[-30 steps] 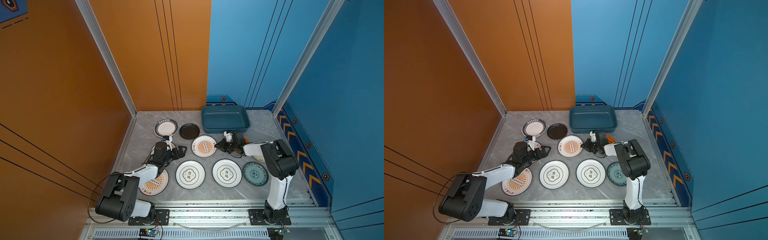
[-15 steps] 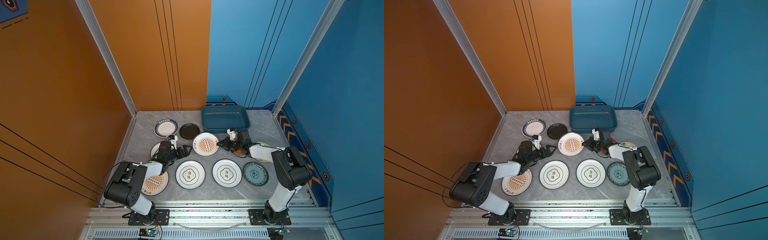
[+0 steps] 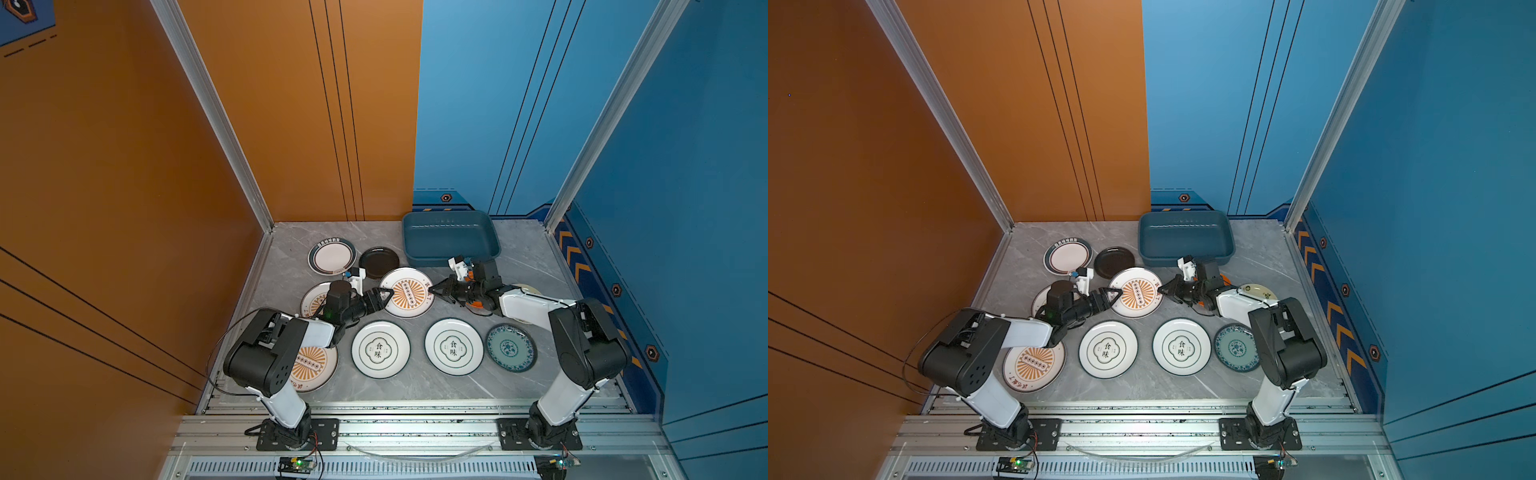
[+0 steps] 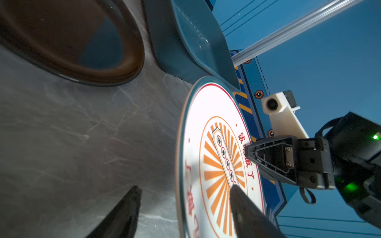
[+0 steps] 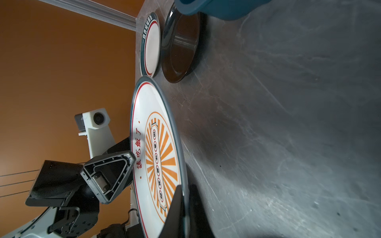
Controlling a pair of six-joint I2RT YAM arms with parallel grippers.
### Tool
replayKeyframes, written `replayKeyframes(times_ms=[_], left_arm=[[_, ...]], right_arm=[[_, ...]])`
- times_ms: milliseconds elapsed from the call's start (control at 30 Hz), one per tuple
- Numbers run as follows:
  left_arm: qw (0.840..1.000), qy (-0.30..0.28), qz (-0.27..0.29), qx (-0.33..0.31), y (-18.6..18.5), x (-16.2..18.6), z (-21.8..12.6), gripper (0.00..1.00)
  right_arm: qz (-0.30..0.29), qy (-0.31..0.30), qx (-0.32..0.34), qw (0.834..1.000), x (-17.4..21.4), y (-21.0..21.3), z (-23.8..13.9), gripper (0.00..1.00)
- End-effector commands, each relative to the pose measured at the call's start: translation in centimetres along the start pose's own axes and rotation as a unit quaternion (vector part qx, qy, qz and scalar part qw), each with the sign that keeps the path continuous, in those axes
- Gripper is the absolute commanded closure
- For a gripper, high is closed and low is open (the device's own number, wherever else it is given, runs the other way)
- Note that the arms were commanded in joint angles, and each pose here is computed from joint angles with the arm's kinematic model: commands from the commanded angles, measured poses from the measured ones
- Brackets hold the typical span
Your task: Place the plates into the plastic bin on the countertop
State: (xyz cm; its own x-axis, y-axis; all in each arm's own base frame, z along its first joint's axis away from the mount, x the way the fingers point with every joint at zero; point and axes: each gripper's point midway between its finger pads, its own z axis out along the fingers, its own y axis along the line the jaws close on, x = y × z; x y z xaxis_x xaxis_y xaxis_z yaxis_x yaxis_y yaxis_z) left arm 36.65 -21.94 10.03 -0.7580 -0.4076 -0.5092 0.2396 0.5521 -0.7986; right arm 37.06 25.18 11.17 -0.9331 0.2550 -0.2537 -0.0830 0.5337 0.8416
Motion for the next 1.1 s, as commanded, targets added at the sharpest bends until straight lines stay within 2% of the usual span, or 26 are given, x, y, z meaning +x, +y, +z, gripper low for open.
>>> replayKeyframes(times_ms=[0,33,133,367,467,500,633,733,833,1067], left_arm=[[0.999,0.002,0.000,0.041,-1.8,-0.5,0.8,0.51],[0.999,0.003,-0.004,0.050,-2.0,-0.5,0.9,0.59],[0.997,0.004,-0.019,0.070,-2.3,-0.4,1.3,0.68],[0.992,-0.003,-0.060,0.112,-2.3,-0.2,2.0,0.99],[0.990,0.005,-0.072,0.118,-2.1,0.4,2.3,1.00],[0.990,0.006,-0.071,0.121,-2.2,0.4,2.4,1.00],[0.990,0.014,-0.069,0.124,-2.7,0.8,2.4,1.00],[0.990,0.019,-0.065,0.123,-3.2,0.8,2.5,1.00],[0.990,0.025,-0.060,0.121,-3.6,0.9,2.6,1.00],[0.989,0.030,-0.059,0.130,-4.6,0.9,2.7,1.00]], right_arm=[[-0.025,0.002,-0.027,0.999,0.2,2.2,-0.6,1.00],[-0.026,0.002,-0.029,0.999,0.2,2.3,-0.5,1.00],[-0.026,0.000,-0.034,0.999,0.3,2.4,-0.5,1.00],[-0.032,0.000,-0.042,0.999,0.5,2.5,-0.5,1.00],[-0.035,0.001,-0.042,0.999,0.7,2.3,-0.5,1.00],[-0.036,0.000,-0.043,0.998,0.7,2.2,-0.4,0.97],[-0.042,-0.002,-0.066,0.997,0.9,2.4,-0.2,0.67],[-0.043,-0.001,-0.092,0.995,0.8,3.0,0.2,0.58],[-0.044,0.003,-0.118,0.992,0.8,3.4,1.0,0.57],[-0.043,0.006,-0.166,0.985,0.9,4.4,2.3,0.62]])
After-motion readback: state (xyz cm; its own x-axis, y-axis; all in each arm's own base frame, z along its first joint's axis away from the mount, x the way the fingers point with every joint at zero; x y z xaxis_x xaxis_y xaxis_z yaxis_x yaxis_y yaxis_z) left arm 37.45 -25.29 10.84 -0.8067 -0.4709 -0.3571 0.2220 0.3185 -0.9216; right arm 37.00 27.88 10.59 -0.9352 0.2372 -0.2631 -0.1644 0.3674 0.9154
